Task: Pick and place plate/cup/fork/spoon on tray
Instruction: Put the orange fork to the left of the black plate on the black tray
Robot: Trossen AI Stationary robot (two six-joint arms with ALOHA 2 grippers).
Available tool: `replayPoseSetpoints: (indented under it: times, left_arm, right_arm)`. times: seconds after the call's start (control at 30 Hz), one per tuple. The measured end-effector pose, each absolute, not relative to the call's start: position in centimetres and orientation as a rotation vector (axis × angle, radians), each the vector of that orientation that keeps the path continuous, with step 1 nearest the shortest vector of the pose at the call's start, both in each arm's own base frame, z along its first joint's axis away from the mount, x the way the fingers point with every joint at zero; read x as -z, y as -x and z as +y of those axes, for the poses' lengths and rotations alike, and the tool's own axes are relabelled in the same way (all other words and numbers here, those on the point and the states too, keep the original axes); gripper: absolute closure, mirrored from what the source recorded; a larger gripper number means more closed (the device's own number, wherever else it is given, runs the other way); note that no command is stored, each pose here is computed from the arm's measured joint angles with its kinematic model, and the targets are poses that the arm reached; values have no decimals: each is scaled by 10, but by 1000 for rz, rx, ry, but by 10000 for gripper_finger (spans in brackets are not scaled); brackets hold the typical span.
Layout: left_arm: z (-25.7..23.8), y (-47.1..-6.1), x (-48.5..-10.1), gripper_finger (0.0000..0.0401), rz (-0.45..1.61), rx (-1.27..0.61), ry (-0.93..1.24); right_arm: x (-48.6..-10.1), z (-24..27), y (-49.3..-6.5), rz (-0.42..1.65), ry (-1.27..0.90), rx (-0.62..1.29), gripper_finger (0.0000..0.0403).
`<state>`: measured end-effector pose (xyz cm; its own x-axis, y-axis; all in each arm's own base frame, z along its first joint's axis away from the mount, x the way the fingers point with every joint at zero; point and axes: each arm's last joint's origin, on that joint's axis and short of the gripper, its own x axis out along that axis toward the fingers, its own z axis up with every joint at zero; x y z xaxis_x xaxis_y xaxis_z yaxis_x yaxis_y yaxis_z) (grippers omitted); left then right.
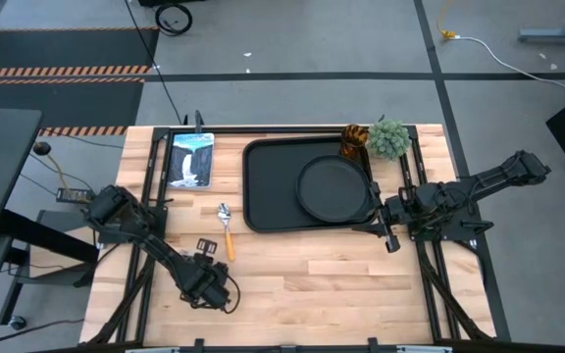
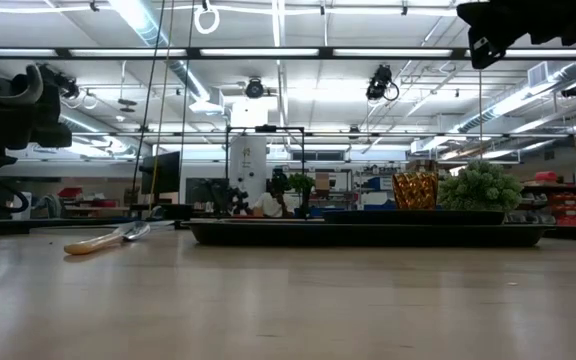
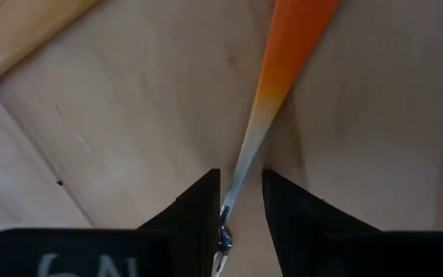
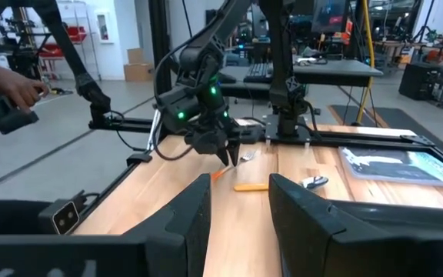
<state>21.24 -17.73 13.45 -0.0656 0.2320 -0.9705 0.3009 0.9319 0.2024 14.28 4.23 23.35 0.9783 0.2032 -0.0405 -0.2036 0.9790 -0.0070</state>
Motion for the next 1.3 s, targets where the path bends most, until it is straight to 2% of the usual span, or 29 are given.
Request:
replayPoseSetpoints:
  times: [0.33, 0.67, 0.93, 1.0, 1.3]
  left_arm:
    - [-167, -218, -132, 298, 1699, 187, -360]
    - [-156, -227, -130, 389, 1733, 292, -309]
    - [-163, -237, -146, 383, 1695, 300, -332]
    - [-165, -242, -160, 387, 1669, 314, -380]
    - [-151, -282, -215, 385, 1459, 293, -845]
  right_arm:
    - [-232, 44, -147, 46, 15, -205, 264]
    - [-227, 45, -151, 78, 19, -205, 264]
    - [-227, 45, -152, 83, 21, -205, 264]
    - [-228, 45, -152, 65, 18, -205, 264]
    - [-231, 45, -152, 37, 22, -204, 264]
